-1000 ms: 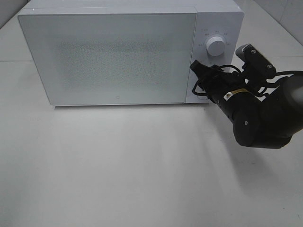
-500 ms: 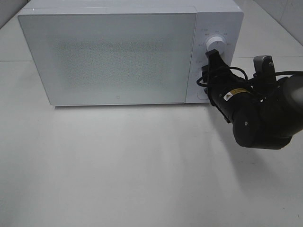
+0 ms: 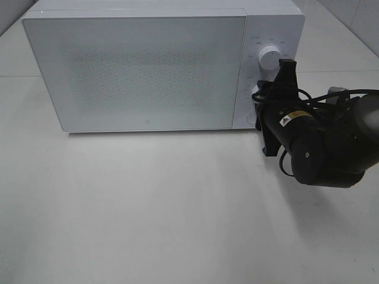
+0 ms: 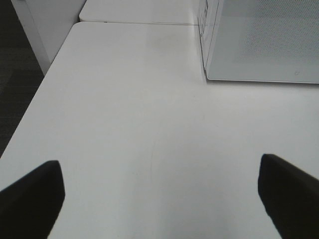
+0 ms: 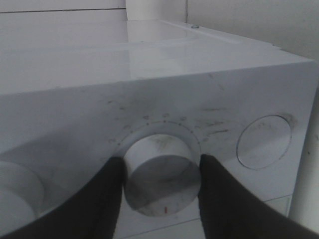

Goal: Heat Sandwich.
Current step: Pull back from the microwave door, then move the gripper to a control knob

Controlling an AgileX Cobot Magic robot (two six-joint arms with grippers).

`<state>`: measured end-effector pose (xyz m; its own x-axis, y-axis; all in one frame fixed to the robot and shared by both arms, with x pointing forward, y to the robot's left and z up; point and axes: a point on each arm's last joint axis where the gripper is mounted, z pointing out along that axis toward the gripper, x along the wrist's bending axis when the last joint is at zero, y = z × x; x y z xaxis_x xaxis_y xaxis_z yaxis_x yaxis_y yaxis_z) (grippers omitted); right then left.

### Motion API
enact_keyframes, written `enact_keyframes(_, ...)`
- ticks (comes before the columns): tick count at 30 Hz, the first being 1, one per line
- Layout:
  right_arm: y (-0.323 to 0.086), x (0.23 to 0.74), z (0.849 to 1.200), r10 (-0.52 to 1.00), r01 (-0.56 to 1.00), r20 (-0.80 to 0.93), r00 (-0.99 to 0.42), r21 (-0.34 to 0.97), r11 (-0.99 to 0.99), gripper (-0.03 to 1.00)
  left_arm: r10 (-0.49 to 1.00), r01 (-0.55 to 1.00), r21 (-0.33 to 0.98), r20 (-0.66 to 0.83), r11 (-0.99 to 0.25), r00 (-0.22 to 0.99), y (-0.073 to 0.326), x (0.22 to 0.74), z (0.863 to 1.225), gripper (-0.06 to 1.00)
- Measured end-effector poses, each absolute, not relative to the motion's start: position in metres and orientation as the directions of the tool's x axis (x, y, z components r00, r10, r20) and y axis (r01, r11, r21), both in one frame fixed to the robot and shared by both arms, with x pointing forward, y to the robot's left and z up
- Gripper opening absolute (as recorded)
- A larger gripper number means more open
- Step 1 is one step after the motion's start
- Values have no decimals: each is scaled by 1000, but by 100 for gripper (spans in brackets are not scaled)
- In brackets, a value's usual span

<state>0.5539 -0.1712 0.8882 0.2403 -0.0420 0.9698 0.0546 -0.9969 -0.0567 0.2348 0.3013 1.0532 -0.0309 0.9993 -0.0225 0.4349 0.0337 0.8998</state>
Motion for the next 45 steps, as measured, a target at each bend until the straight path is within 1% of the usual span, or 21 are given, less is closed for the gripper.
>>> enact_keyframes(1, -171, 554, 888, -85, 40, 967, 241, -97, -994, 44, 999, 435, 900, -23, 34, -31, 301, 235, 1053, 99)
enact_keyframes(5, -171, 554, 888, -131, 25, 961, 242, -141, -990, 44, 999, 435, 900, -23, 34, -31, 301, 235, 1053, 99)
enact_keyframes(33, -171, 554, 888, -101, 36, 965, 241, -113, -993, 45, 999, 435, 900, -23, 34, -31, 301, 235, 1053, 99)
enact_keyframes(36, -170, 554, 889, -97, 42, 966, 239, -110, -993, 49, 999, 435, 900, -23, 34, -31, 301, 235, 1053, 99)
enact_keyframes(37, -170, 554, 889, -95, 45, 967, 236, -109, -993, 54, 999, 435, 900, -23, 34, -31, 301, 235, 1053, 99)
enact_keyframes(38, -170, 554, 889, -95, 45, 967, 236, -109, -993, 54, 999, 435, 900, -23, 34, -31, 301, 235, 1053, 99)
enact_keyframes(40, -169, 553, 889, -91, 54, 969, 230, -106, -993, 60, 999, 435, 900, -23, 34, -31, 301, 235, 1053, 99)
enact_keyframes(41, -168, 553, 889, -81, 60, 970, 230, -98, -993, 68, 999, 435, 900, -23, 34, -31, 301, 235, 1053, 99)
enact_keyframes(42, -168, 552, 889, -76, 64, 970, 231, -93, -994, 71, 999, 435, 900, -23, 34, -31, 301, 235, 1053, 99)
enact_keyframes(43, -168, 552, 889, -76, 64, 970, 231, -93, -994, 71, 999, 435, 900, -23, 34, -31, 301, 235, 1053, 99)
enact_keyframes(45, -168, 552, 889, -66, 74, 971, 230, -85, -994, 78, 999, 435, 900, -23, 34, -31, 301, 235, 1053, 99)
